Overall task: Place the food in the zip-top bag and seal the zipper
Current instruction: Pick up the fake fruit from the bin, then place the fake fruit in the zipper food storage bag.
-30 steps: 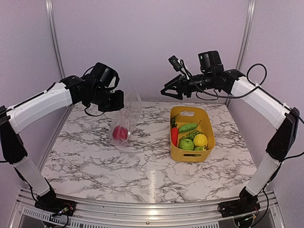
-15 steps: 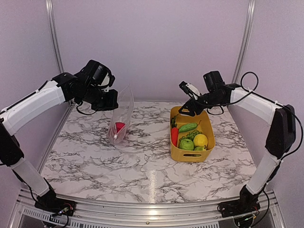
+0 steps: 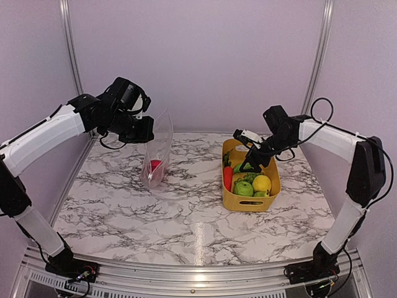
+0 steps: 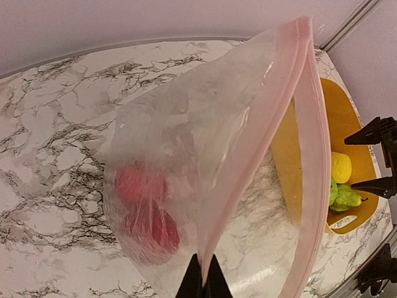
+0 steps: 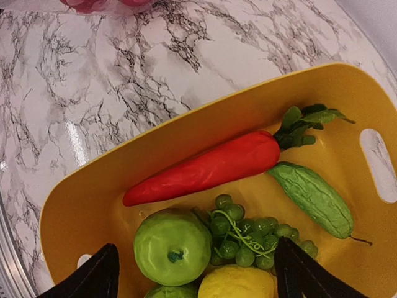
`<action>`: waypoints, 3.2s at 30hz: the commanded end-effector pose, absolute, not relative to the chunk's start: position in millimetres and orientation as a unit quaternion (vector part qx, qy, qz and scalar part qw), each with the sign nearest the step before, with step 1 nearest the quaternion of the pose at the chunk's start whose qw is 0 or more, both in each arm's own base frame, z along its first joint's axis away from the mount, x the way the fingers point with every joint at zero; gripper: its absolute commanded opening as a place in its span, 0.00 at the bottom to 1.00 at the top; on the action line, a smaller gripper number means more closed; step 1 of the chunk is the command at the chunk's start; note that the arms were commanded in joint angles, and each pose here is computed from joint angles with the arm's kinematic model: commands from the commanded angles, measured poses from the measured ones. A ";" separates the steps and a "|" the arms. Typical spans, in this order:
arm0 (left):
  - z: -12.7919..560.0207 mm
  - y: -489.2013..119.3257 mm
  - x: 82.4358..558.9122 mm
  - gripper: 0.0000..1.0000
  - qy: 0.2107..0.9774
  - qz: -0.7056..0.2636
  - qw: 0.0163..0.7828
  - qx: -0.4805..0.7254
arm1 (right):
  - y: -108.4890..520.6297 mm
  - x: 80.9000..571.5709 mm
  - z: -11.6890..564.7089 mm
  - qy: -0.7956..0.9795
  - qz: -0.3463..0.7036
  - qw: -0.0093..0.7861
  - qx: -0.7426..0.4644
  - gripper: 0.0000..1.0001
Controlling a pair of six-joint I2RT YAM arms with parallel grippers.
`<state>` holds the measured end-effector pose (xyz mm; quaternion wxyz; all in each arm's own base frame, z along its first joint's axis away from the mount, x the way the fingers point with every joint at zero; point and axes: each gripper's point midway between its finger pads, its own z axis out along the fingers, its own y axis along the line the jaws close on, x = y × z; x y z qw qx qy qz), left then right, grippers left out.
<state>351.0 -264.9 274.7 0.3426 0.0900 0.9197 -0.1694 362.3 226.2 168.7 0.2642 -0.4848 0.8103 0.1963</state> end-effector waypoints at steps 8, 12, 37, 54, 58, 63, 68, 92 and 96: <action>263.4 -266.3 355.9 0.00 0.924 -0.163 0.335 0.092 | 217.8 337.9 124.6 0.793 0.184 0.207 -0.542 0.98; 262.2 -264.7 354.0 0.00 0.924 -0.163 0.335 0.091 | 221.6 334.3 116.9 0.784 0.177 0.204 -0.558 0.98; 251.4 -269.4 350.4 0.00 0.926 -0.177 0.321 0.091 | 219.4 325.3 75.6 0.788 0.122 0.149 -0.585 0.67; 249.8 -277.8 353.7 0.00 0.925 -0.190 0.316 0.092 | 262.5 344.0 237.2 0.732 0.177 0.305 -0.583 0.46; 247.9 -282.7 355.7 0.00 0.925 -0.201 0.312 0.083 | 290.5 337.3 284.5 0.694 0.225 0.357 -0.583 0.45; 247.3 -299.3 353.6 0.00 0.920 -0.244 0.296 0.084 | 327.6 314.6 332.0 0.629 0.295 0.418 -0.585 0.45; 248.9 -308.2 354.0 0.00 0.915 -0.268 0.291 0.080 | 359.8 304.8 372.0 0.591 0.384 0.437 -0.559 0.43; 267.5 -306.0 339.3 0.00 0.906 -0.295 0.292 0.081 | 433.4 306.6 324.0 0.596 0.459 0.369 -0.546 0.42; 269.2 -304.1 337.4 0.00 0.905 -0.296 0.294 0.079 | 433.9 312.4 308.2 0.611 0.449 0.363 -0.542 0.42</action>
